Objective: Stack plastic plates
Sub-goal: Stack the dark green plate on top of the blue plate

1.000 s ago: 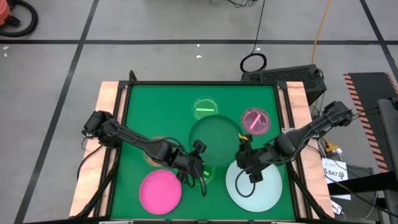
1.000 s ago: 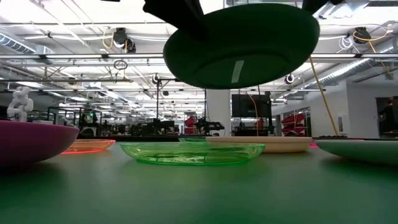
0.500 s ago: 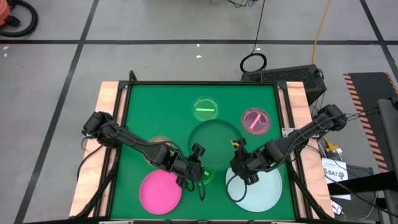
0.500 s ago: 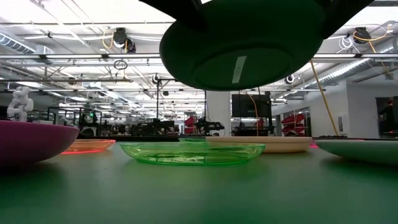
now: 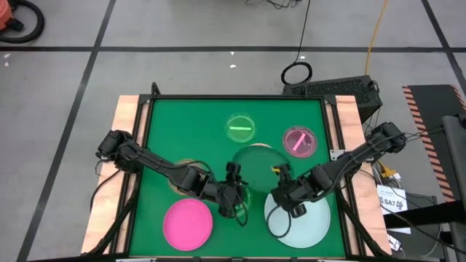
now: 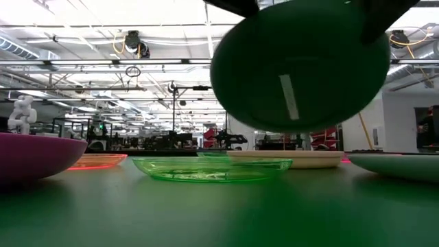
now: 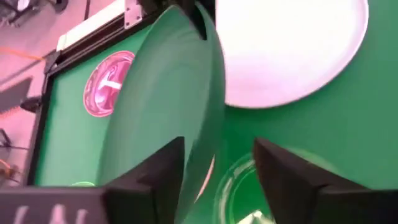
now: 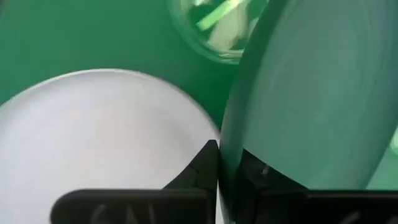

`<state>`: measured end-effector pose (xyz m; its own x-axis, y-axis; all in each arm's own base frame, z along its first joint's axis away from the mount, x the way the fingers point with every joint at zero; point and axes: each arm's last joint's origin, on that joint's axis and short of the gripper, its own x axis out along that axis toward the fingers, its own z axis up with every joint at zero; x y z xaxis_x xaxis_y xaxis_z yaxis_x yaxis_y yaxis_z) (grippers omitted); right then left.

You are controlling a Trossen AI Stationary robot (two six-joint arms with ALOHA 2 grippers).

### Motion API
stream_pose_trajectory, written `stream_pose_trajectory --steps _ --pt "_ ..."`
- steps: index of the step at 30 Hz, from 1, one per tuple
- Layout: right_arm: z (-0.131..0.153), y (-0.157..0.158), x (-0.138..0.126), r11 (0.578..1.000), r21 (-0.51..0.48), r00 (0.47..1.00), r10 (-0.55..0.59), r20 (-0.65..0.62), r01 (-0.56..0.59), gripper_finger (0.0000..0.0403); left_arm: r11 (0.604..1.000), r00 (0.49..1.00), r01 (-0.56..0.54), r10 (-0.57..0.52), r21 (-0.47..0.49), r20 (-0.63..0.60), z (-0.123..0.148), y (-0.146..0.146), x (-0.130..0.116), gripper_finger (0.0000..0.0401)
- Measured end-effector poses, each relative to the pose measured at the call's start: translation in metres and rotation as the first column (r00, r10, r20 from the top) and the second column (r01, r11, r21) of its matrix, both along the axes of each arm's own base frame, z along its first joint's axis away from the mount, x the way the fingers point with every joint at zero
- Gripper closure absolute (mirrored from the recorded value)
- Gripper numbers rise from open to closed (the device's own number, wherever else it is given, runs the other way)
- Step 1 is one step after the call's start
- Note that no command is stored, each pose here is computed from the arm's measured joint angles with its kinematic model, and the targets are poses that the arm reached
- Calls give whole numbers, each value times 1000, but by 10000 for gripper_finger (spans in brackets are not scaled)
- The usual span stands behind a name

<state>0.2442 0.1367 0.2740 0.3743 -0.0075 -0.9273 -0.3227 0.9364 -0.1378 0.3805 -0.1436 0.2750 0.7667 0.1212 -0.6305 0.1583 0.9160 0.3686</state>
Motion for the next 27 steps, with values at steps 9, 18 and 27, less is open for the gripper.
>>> stream_pose_trajectory --steps 9,18,27 --pt "3 23 -21 996 44 996 -69 -59 72 394 995 997 -38 43 -94 57 6 -15 -5 166" --pt "26 57 -47 982 144 992 -119 -47 125 395 991 997 -71 75 -116 25 3 -24 -13 179" --pt "29 83 -79 958 186 976 -205 -79 217 395 980 990 -141 142 -139 3 0 -23 -15 183"
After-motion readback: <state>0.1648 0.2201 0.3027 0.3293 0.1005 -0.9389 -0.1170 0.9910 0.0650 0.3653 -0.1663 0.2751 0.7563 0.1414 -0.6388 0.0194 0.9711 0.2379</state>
